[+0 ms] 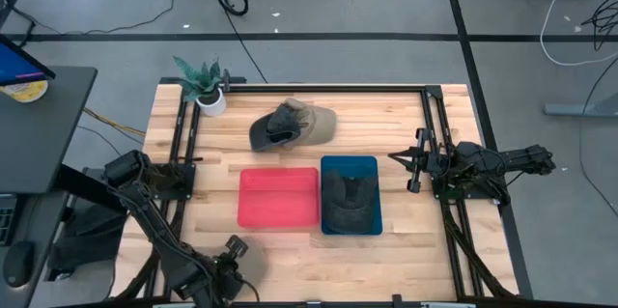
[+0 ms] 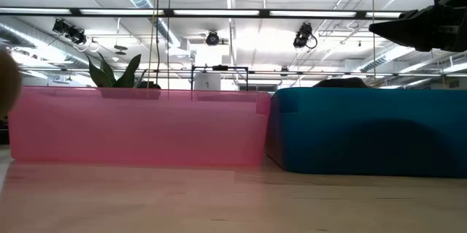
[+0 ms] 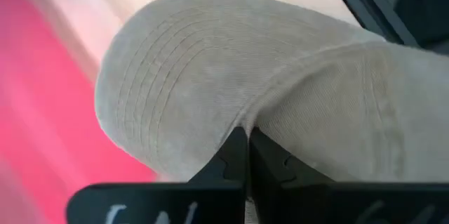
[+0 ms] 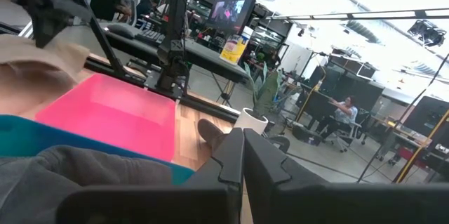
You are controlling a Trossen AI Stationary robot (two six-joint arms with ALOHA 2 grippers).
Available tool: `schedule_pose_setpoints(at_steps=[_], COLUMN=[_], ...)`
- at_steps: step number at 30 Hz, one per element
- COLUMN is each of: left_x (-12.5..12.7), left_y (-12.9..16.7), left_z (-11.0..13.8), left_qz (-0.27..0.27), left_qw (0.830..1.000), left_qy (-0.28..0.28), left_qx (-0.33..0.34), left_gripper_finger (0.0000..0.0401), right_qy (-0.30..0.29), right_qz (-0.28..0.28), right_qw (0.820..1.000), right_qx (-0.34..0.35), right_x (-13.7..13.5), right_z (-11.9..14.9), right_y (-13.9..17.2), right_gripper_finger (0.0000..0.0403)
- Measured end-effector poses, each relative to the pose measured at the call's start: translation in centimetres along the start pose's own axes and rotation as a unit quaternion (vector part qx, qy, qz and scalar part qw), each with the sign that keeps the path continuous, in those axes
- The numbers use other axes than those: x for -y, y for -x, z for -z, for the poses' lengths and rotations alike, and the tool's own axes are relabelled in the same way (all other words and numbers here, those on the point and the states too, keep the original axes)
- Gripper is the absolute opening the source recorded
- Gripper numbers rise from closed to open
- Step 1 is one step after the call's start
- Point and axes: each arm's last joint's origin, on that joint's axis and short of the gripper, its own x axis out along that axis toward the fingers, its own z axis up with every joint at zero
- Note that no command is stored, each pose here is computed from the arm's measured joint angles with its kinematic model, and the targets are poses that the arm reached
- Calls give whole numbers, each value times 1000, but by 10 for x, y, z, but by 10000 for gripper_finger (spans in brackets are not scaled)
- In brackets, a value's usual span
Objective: Pick & Place hat
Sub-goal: Put the bottom brown cap into the red bin
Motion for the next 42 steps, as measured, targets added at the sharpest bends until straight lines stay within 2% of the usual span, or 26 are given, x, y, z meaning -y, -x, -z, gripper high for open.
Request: schedule_pose_setpoints(at_steps=[3, 7, 12, 17, 23, 27, 33, 42], left_x=[-4, -12, -35, -60, -97, -121, -152, -181], left_y=[14, 34, 52, 58, 58, 57, 47, 25], left_z=[-8, -12, -16, -20, -27, -30, -34, -37], left_qz=[-18, -38, -78, -111, -133, -148, -142, -124], left_qw=[1000, 997, 990, 973, 954, 947, 951, 954], left_qy=[-16, -72, -109, -190, -252, -262, -251, -245], left_qx=[9, -7, -42, -73, -95, -107, -109, -119], left_gripper_finger=[3, 3, 2, 2, 2, 2, 1, 1], right_qy=[0, 0, 0, 0, 0, 0, 0, 0], right_qz=[0, 0, 0, 0, 0, 0, 0, 0], right_qw=[1000, 1000, 1000, 1000, 1000, 1000, 1000, 1000], right_qx=[0, 0, 0, 0, 0, 0, 0, 0], right_x=[0, 0, 0, 0, 0, 0, 0, 0], right_z=[0, 0, 0, 0, 0, 0, 0, 0], right_y=[0, 0, 0, 0, 0, 0, 0, 0], right_gripper_finger=[13, 13, 13, 13, 13, 13, 13, 13])
